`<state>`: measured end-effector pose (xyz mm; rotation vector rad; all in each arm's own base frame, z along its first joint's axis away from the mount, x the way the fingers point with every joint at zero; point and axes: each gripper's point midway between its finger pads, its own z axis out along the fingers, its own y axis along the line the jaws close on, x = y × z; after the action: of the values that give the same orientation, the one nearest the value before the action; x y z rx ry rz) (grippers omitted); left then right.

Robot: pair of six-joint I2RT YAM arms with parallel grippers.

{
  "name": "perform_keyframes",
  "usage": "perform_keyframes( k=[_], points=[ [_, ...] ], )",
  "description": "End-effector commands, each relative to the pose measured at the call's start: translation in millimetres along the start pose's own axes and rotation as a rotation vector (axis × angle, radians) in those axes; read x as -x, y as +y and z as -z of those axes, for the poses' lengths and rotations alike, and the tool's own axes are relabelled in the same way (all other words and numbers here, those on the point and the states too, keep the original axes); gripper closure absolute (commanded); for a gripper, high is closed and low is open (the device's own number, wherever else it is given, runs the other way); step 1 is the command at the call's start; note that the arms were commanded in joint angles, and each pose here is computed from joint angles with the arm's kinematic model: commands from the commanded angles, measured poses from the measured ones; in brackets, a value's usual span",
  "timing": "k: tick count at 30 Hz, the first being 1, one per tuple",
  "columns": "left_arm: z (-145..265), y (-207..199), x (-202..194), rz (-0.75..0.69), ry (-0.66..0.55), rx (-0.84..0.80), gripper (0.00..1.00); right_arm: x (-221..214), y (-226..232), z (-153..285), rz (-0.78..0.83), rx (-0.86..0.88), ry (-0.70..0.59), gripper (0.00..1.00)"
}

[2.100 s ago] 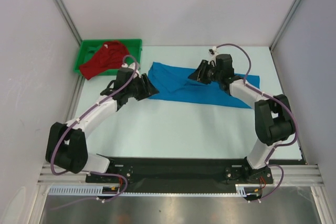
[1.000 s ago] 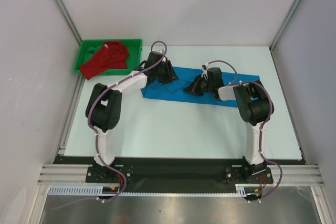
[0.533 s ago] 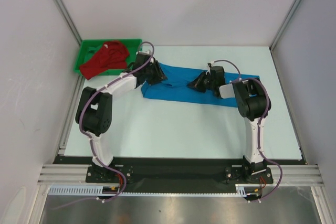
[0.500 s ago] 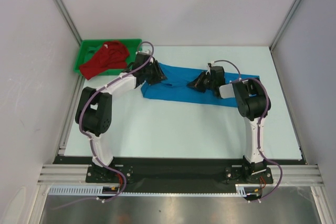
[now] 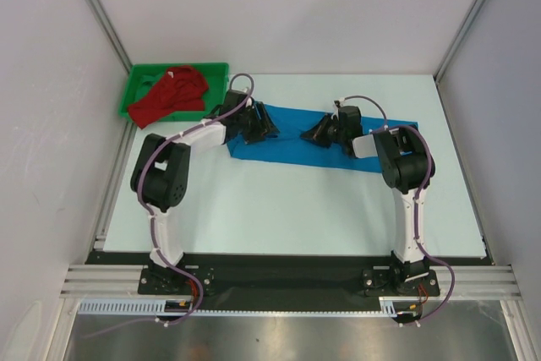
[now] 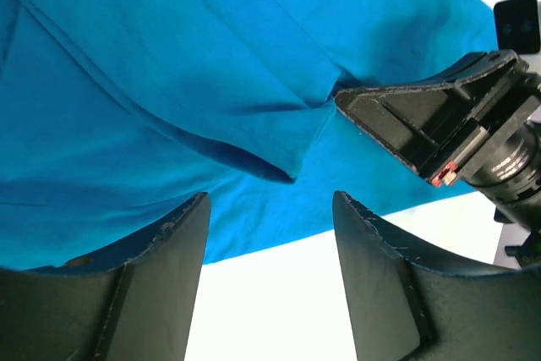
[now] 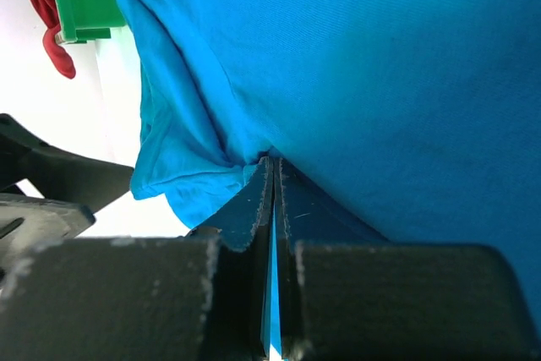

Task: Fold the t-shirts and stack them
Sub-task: Fold the tshirt

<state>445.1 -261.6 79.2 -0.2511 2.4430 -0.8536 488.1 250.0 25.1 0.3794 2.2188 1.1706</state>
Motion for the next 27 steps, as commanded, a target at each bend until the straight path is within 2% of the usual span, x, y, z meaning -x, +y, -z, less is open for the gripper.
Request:
perform_keyframes(
  k=[1,6,9,10,13,17,19,27],
  points=[
    [-7.5,-15.4,8.1,0.05,-0.036,-0.041,0.35,7.0,8.6,-3.2,0.018,0.032,-0.021,1.0],
    [-29.2,-7.0,4.9,0.135,-0.027,-0.033,0.37,7.2,11.9,-1.1,0.026,0.036,-0.016,1.0],
    [-40.7,-6.3,5.5,0.145,-0.015,-0.038,0.51,5.9,13.9,-0.2,0.03,0.04,-0.01,1.0],
    [-42.7,-6.5,6.6,0.142,-0.017,-0.036,0.63,6.2,13.7,0.5,0.031,0.041,-0.01,1.0],
    [-46.0,-14.0,15.7,0.101,-0.038,-0.025,0.76,3.6,15.1,1.3,0.036,0.047,0.0,1.0],
    [-45.2,-28.9,33.9,0.016,-0.096,0.015,0.79,5.3,16.7,3.8,0.04,0.058,-0.005,1.0],
    [-46.3,-35.3,42.6,-0.003,-0.115,0.013,0.83,6.7,18.0,4.4,0.039,0.066,-0.004,1.0],
    [-74.1,-54.1,52.3,-0.033,-0.099,-0.05,0.84,20.6,31.4,23.5,0.05,0.082,-0.037,1.0]
  ],
)
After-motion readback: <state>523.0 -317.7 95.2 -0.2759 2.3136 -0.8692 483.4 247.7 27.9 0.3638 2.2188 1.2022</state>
